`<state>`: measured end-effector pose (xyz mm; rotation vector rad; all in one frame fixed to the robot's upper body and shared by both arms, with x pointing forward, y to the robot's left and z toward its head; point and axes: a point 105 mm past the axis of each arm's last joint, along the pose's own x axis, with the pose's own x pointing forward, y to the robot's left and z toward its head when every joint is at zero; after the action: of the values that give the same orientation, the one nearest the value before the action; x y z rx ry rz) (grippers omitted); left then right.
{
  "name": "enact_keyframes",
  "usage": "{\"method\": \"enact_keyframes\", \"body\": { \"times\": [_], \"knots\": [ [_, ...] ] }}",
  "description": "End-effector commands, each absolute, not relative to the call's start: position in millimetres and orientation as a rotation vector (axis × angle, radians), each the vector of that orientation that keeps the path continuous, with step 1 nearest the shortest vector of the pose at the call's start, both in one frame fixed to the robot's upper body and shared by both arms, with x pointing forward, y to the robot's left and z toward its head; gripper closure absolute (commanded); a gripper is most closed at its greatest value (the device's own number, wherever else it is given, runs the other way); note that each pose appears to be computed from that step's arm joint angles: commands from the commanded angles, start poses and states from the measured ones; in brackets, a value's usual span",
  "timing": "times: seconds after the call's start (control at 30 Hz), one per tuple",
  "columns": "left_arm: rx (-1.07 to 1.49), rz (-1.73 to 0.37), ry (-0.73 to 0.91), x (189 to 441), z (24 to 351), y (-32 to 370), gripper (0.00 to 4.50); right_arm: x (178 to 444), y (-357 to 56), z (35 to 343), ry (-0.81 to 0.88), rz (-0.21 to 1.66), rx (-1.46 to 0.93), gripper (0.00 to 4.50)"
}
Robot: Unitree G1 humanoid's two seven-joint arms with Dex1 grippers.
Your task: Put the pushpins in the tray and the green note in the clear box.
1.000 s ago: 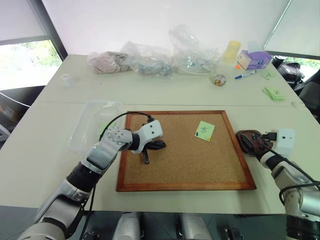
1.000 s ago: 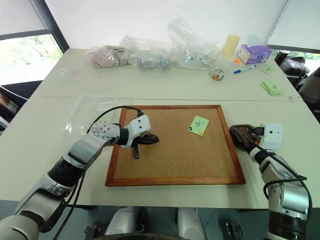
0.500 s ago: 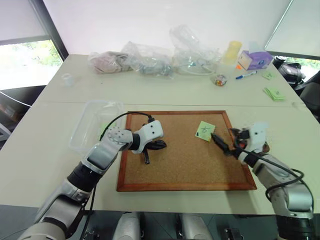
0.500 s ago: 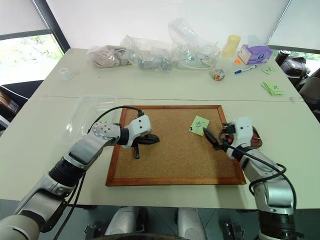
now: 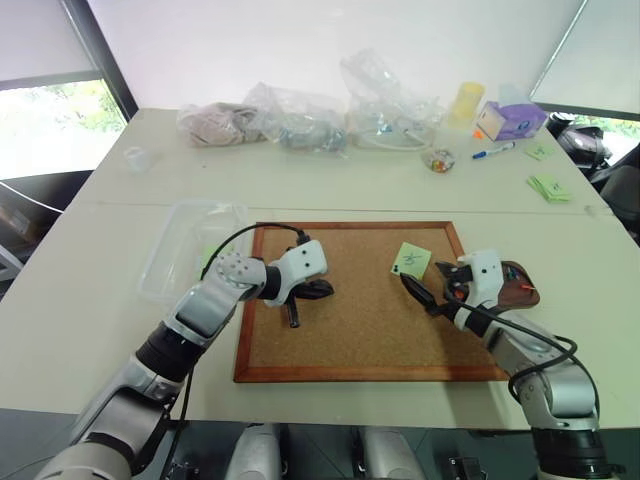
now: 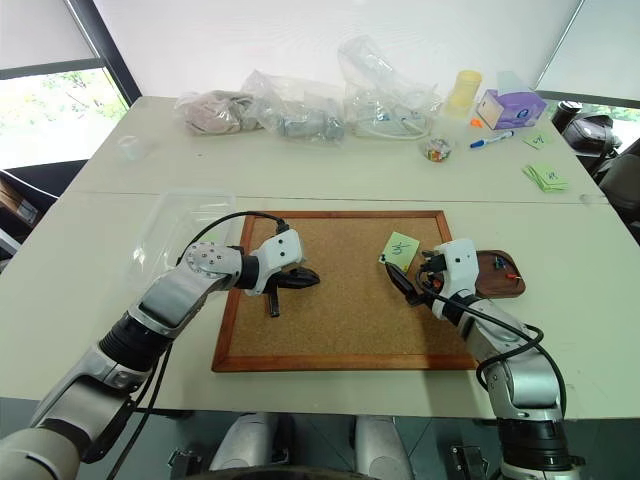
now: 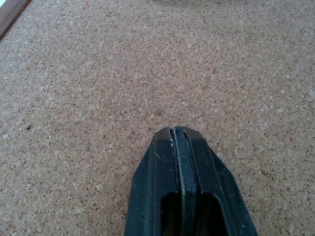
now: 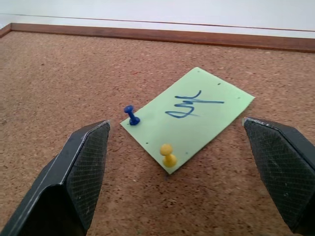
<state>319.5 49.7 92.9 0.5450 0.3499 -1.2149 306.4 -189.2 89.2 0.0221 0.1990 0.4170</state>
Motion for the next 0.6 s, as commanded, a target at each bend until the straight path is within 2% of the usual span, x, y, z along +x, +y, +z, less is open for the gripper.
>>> {"method": "enact_keyframes", "body": {
  "times": [0.03,0.1,0.13,0.2,0.27,0.6],
  "knots": [
    [0.574,-1.170,0.448,320,71,63,4.50,307,-190,95,0.167,0.421,0.013,1.26],
    [0.574,-1.171,0.447,320,71,63,4.50,306,-189,92,0.182,0.425,0.013,2.23],
    [0.574,-1.171,0.447,320,71,63,4.50,305,-189,91,0.189,0.426,0.016,2.58],
    [0.574,-1.170,0.447,320,71,63,4.50,304,-189,90,0.194,0.427,0.018,3.72],
    [0.575,-1.169,0.446,320,71,62,4.50,304,-190,90,0.196,0.428,0.021,4.48],
    [0.575,-1.166,0.448,321,71,63,4.50,305,-195,100,0.147,0.405,0.035,4.48]
  ]
}}
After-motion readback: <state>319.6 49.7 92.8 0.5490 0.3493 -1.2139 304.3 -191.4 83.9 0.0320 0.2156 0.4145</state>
